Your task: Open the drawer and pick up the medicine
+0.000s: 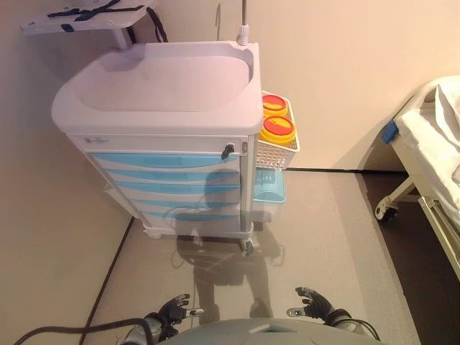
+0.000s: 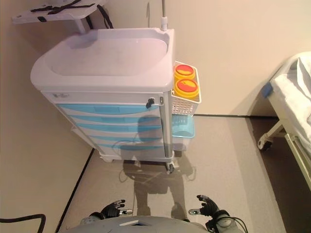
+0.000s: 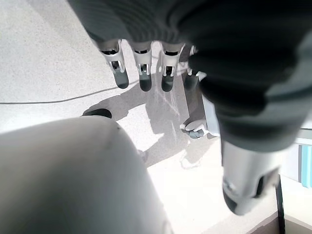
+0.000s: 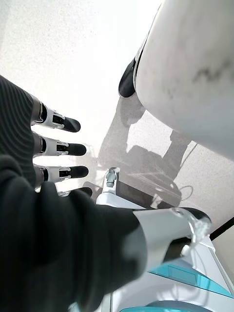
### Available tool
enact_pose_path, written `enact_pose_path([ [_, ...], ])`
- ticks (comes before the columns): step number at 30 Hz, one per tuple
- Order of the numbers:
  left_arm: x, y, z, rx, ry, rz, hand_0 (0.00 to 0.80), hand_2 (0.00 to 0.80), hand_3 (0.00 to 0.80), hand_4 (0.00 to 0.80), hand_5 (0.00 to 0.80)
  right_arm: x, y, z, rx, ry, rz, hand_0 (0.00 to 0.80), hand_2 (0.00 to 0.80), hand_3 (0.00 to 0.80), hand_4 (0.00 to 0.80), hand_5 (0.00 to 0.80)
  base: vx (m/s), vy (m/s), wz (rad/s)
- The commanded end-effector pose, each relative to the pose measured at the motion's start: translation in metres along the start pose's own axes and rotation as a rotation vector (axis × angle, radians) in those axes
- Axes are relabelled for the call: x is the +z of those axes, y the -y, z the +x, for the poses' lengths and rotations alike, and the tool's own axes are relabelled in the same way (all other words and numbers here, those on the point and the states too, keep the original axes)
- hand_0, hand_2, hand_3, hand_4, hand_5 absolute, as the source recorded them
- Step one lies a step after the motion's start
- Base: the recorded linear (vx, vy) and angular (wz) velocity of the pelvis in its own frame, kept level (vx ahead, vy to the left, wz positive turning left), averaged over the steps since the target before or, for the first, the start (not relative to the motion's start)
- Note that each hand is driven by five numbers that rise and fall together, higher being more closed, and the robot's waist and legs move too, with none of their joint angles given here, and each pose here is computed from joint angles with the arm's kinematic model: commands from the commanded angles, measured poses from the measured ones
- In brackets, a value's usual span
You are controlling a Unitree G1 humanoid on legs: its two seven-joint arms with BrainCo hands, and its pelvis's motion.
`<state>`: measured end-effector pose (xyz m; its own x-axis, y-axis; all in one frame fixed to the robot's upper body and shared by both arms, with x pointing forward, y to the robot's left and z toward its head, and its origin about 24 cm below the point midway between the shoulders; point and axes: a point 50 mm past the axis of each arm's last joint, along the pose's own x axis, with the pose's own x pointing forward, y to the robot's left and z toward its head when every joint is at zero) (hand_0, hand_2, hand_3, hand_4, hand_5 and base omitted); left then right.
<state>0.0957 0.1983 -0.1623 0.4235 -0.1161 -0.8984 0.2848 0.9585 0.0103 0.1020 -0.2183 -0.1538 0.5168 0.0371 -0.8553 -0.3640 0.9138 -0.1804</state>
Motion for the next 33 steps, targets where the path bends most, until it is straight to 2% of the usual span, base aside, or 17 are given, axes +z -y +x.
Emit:
enact_pose_path([
  [1,0.015,-0.004,0.004,-0.004,0.043,-0.022,0.0,0.0,0.0,0.0,0.0,0.022,-0.009,0.009,0.031,0.063,-0.027,0.0,0.0,0.0,0.0,0.0,0.0,0.0,0.0],
  [14,0.011,-0.008,0.002,0.036,0.036,-0.059,0.0,0.0,0.0,0.0,0.0,0.018,-0.008,0.007,0.034,0.054,-0.023,0.0,0.0,0.0,0.0,0.0,0.008,0.003,0.0],
  [20,0.008,-0.015,0.0,0.092,0.052,-0.156,0.0,0.0,0.0,0.0,0.0,0.015,-0.009,0.006,0.044,0.044,-0.024,0.0,0.0,0.0,0.0,0.0,0.06,0.018,-0.03],
  [28,0.025,-0.032,-0.002,0.143,0.182,-0.305,0.0,0.0,0.0,0.0,0.0,0.019,0.006,0.006,0.029,0.062,-0.026,0.0,0.0,0.0,0.0,0.0,0.028,0.039,-0.06],
  [33,0.071,-0.047,-0.003,0.159,0.38,-0.368,0.0,0.0,0.0,0.0,0.0,0.05,0.025,0.01,-0.015,0.156,-0.065,0.0,0.0,0.0,0.0,0.0,-0.14,0.069,-0.12],
])
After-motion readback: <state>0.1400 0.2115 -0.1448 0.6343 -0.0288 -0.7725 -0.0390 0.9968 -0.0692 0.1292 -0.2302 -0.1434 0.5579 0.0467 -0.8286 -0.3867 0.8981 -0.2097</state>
